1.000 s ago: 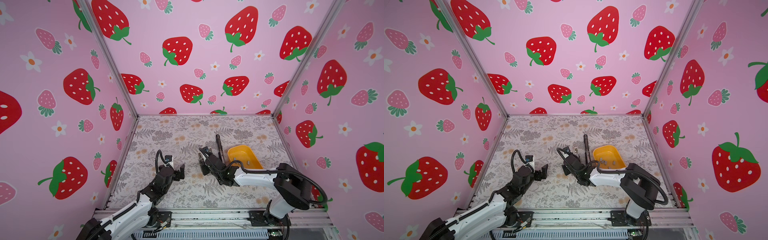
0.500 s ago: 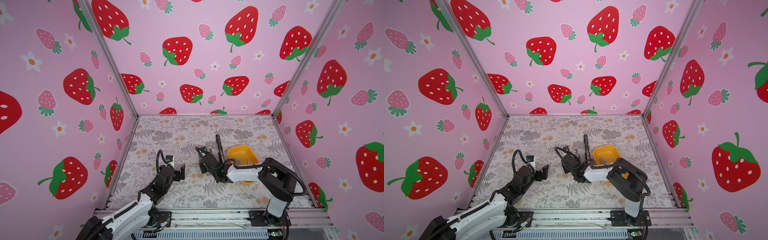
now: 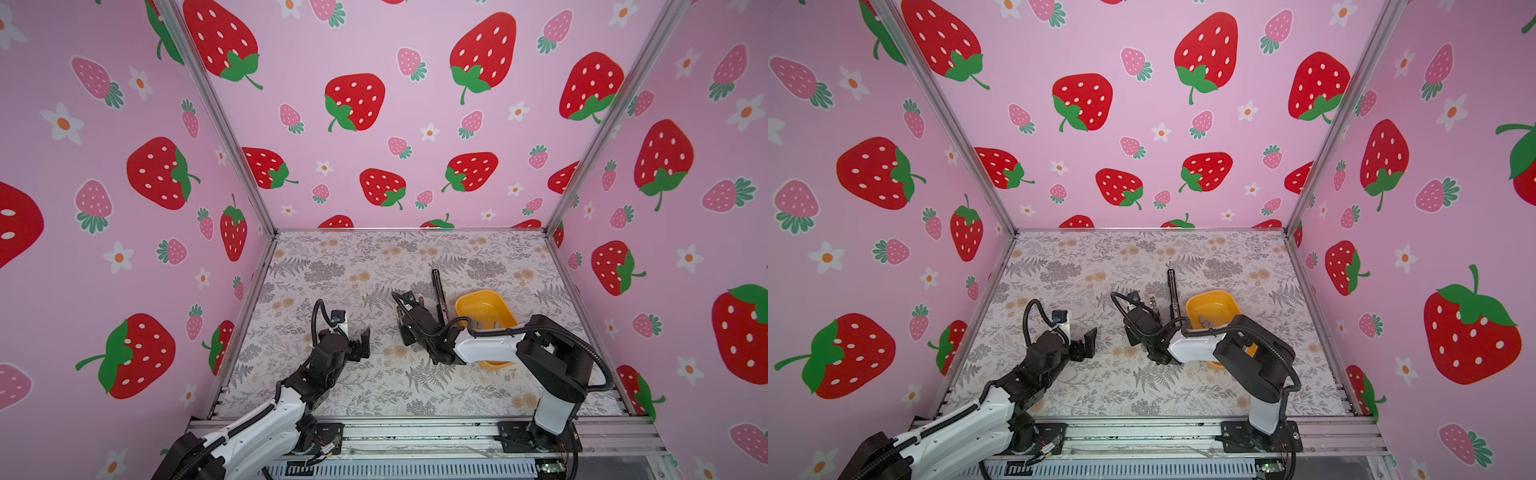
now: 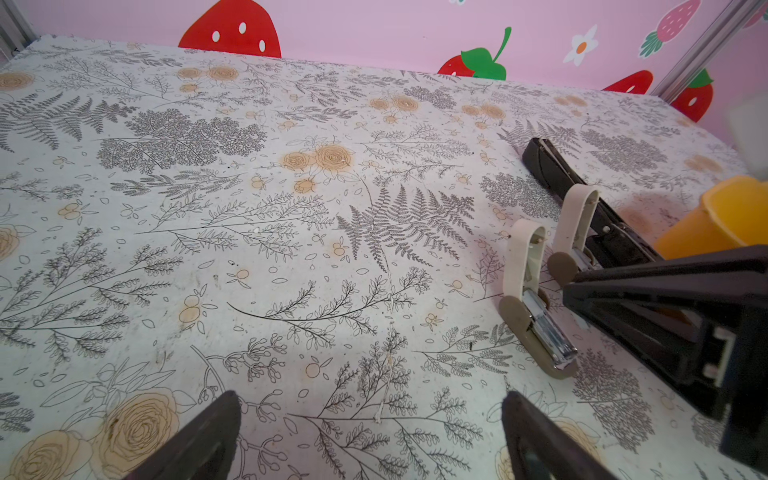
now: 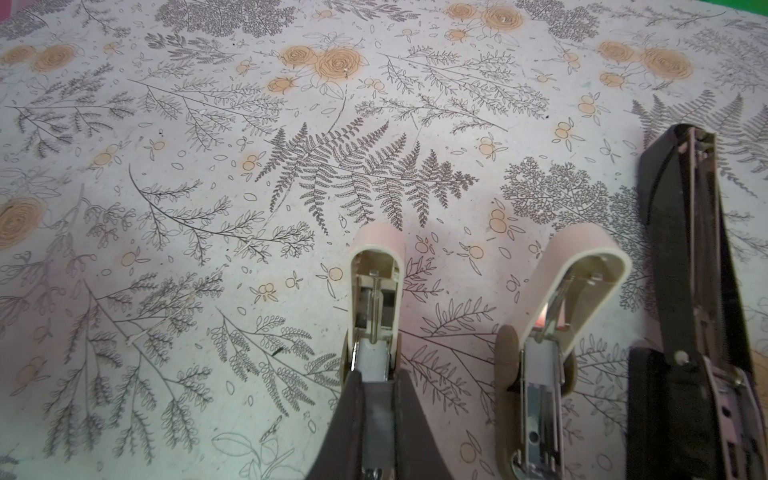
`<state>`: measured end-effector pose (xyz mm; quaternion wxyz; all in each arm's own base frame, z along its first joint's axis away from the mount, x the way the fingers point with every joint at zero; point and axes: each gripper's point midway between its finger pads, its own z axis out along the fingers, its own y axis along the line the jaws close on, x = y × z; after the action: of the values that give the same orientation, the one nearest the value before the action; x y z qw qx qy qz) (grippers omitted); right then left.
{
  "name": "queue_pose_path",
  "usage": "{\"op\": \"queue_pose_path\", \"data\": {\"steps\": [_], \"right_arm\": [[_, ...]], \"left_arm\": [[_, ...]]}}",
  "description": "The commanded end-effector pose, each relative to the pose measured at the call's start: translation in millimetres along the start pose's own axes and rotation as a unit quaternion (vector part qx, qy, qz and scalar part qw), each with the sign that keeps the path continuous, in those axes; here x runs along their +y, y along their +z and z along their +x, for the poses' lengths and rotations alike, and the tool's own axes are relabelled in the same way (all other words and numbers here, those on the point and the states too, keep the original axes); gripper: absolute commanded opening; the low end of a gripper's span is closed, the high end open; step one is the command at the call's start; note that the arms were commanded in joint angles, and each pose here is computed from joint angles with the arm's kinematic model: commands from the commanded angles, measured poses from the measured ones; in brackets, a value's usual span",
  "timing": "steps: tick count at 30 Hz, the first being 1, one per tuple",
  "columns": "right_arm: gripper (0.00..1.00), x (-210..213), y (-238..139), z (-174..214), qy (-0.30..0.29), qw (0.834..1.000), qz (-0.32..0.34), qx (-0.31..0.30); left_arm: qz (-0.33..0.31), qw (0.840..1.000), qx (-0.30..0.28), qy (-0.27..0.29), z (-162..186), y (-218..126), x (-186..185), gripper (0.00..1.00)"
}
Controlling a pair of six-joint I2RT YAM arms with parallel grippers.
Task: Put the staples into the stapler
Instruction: 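Align the held staple strip above the open beige mini stapler channel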
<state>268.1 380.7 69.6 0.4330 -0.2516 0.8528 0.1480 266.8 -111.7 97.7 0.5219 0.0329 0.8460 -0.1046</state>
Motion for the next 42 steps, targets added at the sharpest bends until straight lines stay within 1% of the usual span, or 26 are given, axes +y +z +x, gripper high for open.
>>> {"op": "queue_pose_path", "data": {"steps": [1, 28, 42], "right_arm": [[0.05, 5.9, -2.0, -7.8, 0.011, 1.000, -0.001, -0.016], [0.05, 11.4, 9.3, 6.8, 0.016, 1.000, -0.009, 0.003], [0.05, 8.7, 13.5, 10.6, 0.016, 1.000, 0.000, 0.007]], "left_arm": [[-0.003, 1.000, -0.014, -0.001, -7.5, -0.1, -0.2, 0.99], [-0.003, 1.000, -0.015, -0.001, -7.6, 0.2, -0.5, 0.99], [-0.003, 1.000, -0.013, 0.000, -6.7, 0.7, -0.5, 0.99]]}}
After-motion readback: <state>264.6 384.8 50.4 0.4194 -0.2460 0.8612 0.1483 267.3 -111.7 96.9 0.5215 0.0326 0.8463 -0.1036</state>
